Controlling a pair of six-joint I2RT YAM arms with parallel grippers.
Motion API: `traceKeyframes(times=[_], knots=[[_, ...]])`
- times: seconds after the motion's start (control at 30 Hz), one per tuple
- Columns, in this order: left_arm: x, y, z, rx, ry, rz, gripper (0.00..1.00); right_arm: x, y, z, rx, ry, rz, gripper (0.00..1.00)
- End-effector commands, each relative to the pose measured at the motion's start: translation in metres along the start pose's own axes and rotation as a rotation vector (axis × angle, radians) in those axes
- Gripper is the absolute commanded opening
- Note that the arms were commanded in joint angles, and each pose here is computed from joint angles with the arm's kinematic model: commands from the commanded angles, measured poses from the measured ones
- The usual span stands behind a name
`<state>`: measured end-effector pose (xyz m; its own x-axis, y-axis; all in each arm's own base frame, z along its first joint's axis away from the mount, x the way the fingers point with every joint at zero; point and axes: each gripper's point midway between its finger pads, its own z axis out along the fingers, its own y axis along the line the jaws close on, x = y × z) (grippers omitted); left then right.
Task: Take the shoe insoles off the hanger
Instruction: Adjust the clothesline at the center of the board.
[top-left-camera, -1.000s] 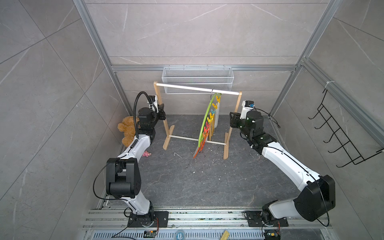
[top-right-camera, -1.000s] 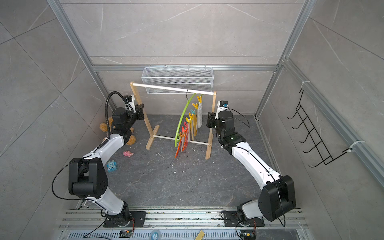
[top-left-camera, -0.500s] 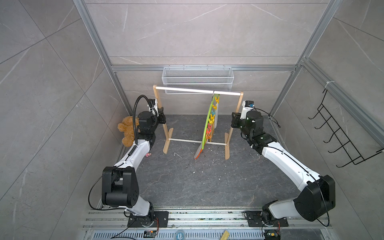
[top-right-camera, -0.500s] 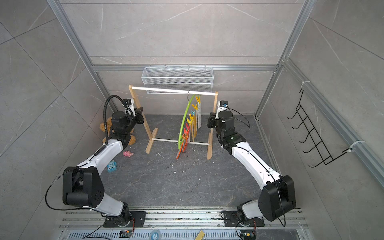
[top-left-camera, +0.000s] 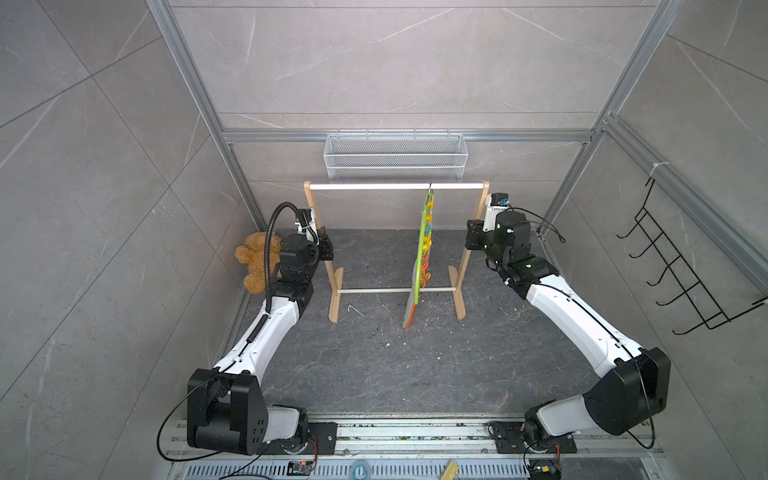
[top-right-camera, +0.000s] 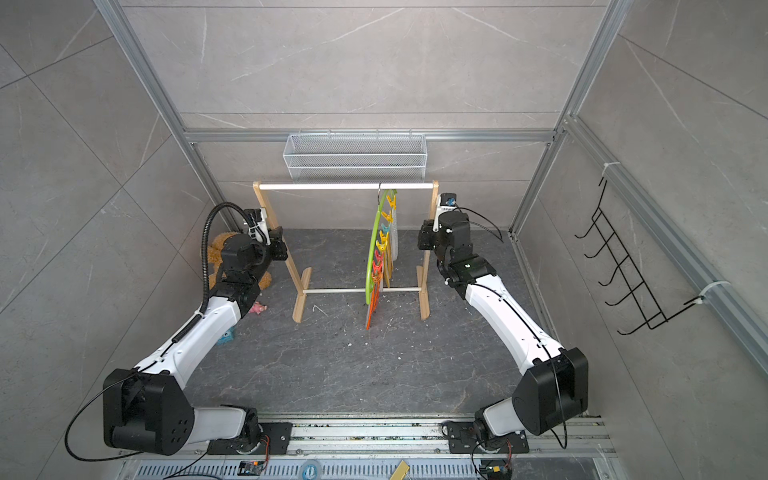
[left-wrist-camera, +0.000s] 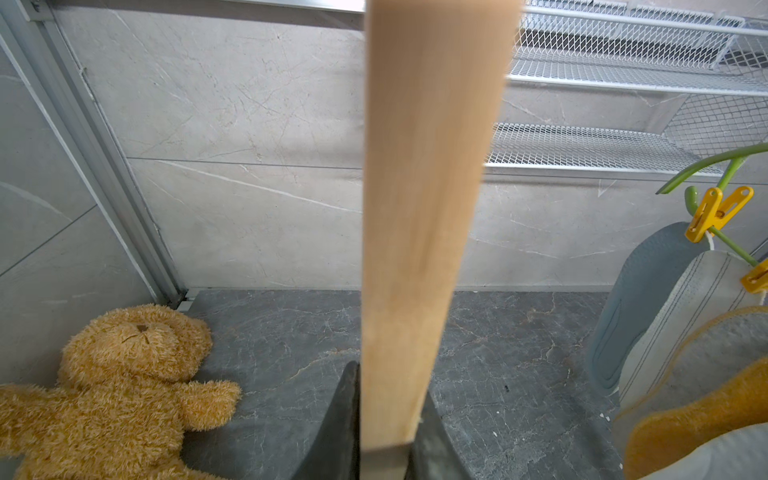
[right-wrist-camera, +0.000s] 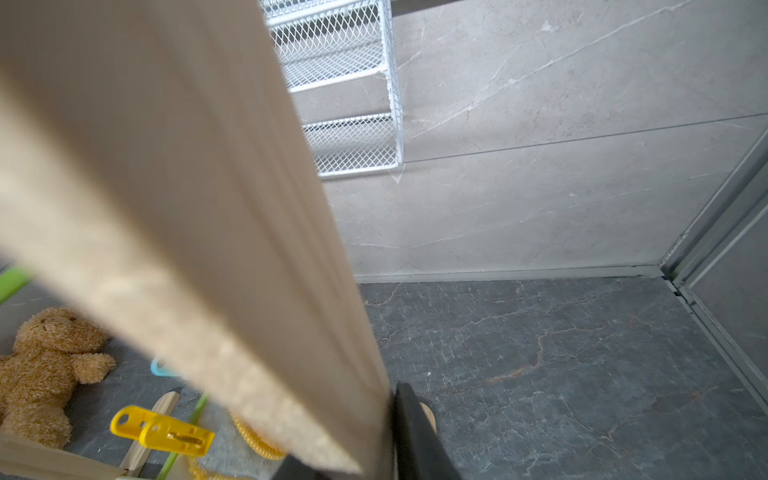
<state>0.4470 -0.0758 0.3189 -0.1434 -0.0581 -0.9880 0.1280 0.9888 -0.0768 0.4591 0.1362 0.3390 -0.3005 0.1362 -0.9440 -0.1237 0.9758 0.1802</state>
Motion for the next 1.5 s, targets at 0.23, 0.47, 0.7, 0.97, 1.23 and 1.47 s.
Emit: traceKeyframes(times=[0.23,0.47,0.7,0.97,1.23,1.47], knots=[[-0.033,-0.036,-0.029,0.083,-0.108,-0.134,0.0,-0.017,-0.012,0.012,-0.012,-0.011,0.021,0.26],[-0.038,-0.038,-0.037,0.06,-0.117,-0.145,0.0,-0.02,-0.013,0.026,-0.021,0.005,0.025,0.26],[-0.025,-0.035,-0.037,0.042,-0.081,-0.155,0.0,-0.013,-0.013,0.036,-0.022,0.029,0.025,0.33],[-0.013,-0.03,-0.036,0.016,-0.067,-0.137,0.32,-0.004,-0.017,0.029,-0.015,0.032,0.029,0.69],[-0.009,-0.03,-0.043,0.019,-0.064,-0.116,1.0,-0.001,-0.016,0.005,-0.041,0.004,0.029,0.89],[0.001,-0.028,-0.059,0.029,-0.053,-0.114,1.0,0.006,-0.02,-0.028,-0.047,-0.013,0.05,1.0]])
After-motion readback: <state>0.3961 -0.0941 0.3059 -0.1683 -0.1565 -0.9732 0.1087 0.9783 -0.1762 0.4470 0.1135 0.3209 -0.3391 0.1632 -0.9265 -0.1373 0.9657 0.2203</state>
